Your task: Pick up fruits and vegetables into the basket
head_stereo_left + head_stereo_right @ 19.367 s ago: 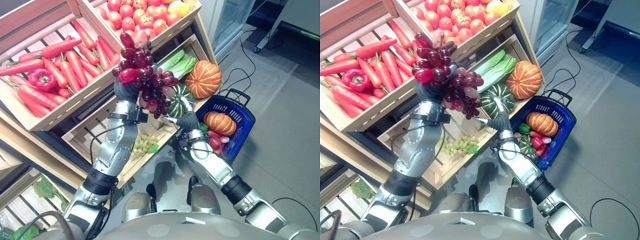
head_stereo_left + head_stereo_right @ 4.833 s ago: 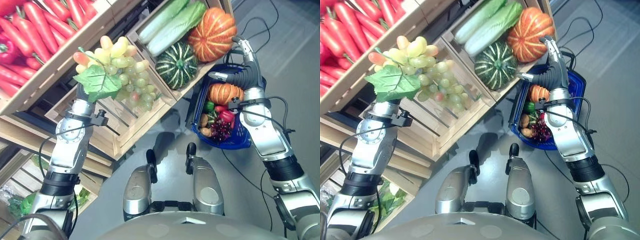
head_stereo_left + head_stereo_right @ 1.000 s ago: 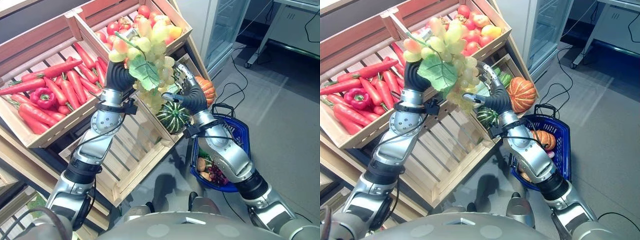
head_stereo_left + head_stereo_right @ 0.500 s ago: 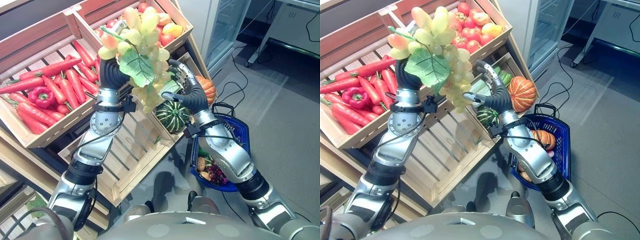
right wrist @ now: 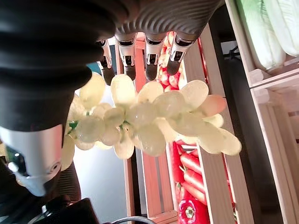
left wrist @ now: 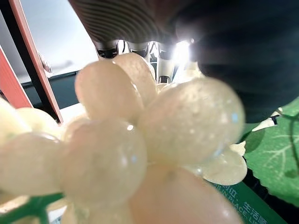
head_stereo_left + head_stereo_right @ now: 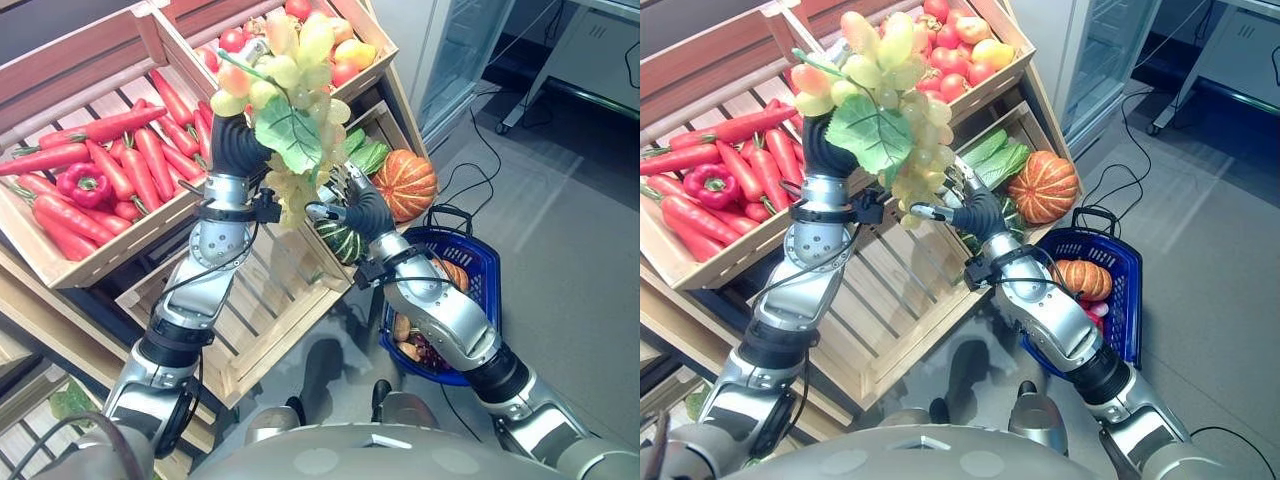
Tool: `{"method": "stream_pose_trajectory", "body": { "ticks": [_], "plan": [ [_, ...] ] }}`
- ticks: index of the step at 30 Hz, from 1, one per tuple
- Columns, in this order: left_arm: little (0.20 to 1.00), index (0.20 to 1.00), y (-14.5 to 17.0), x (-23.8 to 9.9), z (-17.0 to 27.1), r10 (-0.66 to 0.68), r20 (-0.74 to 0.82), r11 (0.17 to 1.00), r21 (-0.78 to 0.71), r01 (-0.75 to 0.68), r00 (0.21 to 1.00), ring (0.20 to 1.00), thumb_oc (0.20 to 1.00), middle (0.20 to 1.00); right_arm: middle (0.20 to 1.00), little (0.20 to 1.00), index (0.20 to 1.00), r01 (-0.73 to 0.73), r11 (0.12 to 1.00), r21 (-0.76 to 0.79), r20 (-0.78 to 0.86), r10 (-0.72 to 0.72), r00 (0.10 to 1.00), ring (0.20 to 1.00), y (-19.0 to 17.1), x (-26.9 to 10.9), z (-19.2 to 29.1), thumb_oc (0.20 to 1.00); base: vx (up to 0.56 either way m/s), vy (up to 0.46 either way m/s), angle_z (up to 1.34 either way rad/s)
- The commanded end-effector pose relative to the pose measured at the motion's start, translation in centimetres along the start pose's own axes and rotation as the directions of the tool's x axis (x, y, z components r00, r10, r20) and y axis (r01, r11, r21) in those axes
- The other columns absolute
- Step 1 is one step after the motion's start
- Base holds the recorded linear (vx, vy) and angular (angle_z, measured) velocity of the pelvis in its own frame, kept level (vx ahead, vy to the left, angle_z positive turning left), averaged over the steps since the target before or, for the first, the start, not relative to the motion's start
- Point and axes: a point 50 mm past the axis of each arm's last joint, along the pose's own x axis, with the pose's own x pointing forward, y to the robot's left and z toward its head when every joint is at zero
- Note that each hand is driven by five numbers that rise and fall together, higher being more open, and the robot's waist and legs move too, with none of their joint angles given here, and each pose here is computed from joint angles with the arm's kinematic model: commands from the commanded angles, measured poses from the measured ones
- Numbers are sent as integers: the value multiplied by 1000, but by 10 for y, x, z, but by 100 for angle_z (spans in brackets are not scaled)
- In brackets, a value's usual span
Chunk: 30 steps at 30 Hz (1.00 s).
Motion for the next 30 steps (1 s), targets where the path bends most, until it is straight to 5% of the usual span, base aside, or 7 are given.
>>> {"method": "stream_pose_trajectory", "body": {
  "ticks": [1,21,23,24,30],
  "plan": [
    [200,200,-7,18,45,-43,245,999,-20,49,969,200,200,200,1000,1000,1000,-43,997,70,159,32,987,1000,15,10,29,1000,0,0,0],
    [200,200,-28,7,46,-108,263,994,-5,114,959,200,200,200,1000,1000,1000,5,984,179,110,-25,994,1000,8,9,16,1000,0,0,0],
    [200,200,-28,7,46,-107,261,994,-6,112,959,200,200,200,780,780,780,-7,982,188,114,-15,993,780,9,9,16,780,0,0,0],
    [200,200,-28,7,45,-106,259,994,-7,111,960,200,200,200,200,200,200,-23,982,188,126,-1,992,200,10,9,16,200,0,0,0],
    [200,200,-31,8,42,-124,227,991,-22,133,966,200,200,200,200,200,200,-135,979,156,206,101,973,200,20,11,30,200,0,0,0]
  ]
}}
